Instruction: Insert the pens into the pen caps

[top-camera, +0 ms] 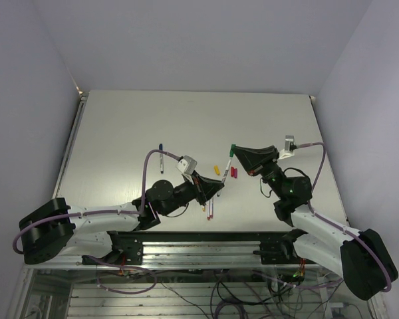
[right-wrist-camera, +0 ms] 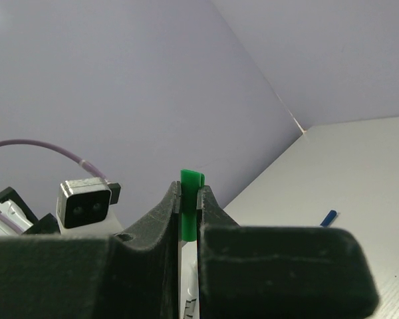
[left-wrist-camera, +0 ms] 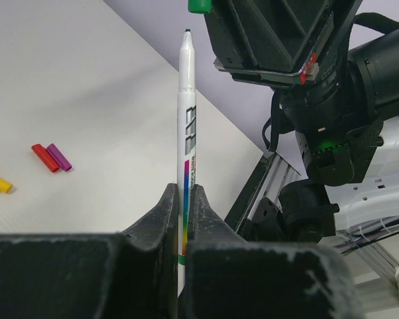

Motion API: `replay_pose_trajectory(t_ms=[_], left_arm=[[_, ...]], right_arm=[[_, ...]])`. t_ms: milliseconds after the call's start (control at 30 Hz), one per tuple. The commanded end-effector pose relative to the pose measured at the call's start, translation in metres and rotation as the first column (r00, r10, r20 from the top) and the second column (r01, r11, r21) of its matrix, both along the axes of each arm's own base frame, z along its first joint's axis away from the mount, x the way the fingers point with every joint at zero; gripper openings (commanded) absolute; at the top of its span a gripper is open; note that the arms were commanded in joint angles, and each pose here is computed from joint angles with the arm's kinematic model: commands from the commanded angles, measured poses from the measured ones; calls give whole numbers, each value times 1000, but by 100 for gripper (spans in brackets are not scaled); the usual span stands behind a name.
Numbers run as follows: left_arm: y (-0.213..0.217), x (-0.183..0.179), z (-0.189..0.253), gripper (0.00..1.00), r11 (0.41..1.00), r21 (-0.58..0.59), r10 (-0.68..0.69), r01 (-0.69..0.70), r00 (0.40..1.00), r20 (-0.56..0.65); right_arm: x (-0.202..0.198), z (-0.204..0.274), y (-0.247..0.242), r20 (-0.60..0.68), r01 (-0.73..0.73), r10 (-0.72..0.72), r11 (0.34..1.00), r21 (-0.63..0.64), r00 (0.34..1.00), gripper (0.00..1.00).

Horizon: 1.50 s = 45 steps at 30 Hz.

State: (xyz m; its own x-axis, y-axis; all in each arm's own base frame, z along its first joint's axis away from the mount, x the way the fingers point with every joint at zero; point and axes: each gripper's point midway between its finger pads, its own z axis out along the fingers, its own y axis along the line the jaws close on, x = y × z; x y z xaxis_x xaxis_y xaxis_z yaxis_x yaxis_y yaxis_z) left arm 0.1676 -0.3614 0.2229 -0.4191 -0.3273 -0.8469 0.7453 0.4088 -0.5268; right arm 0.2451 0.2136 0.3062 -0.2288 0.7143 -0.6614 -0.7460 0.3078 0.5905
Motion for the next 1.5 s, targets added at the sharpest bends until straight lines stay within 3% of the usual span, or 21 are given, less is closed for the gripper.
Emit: replay_pose_trajectory(t_ms=[0,467,800,1233,1467], left_arm=[[-3,-2,32,7,997,-69,-12,16,998,54],[6,-1,38,7,998,-62,15,-11,998,64],[3,2,36,7,998,-68,24,-20,998,57],[27,12,64,7,972,-203,137,-118,987,86],[43,21,78,7,948,-251,222,-194,971,86]], right_arm=[[-4,2,2,32,0,0,1000,-8,1000,0],[-3,0,0,27,19,-19,1000,-7,999,0],[-13,2,15,24,-42,42,999,2,999,0],[-12,-31,42,-67,-93,86,990,-108,994,0],[-8,-69,59,-184,-142,96,956,-257,978,0]])
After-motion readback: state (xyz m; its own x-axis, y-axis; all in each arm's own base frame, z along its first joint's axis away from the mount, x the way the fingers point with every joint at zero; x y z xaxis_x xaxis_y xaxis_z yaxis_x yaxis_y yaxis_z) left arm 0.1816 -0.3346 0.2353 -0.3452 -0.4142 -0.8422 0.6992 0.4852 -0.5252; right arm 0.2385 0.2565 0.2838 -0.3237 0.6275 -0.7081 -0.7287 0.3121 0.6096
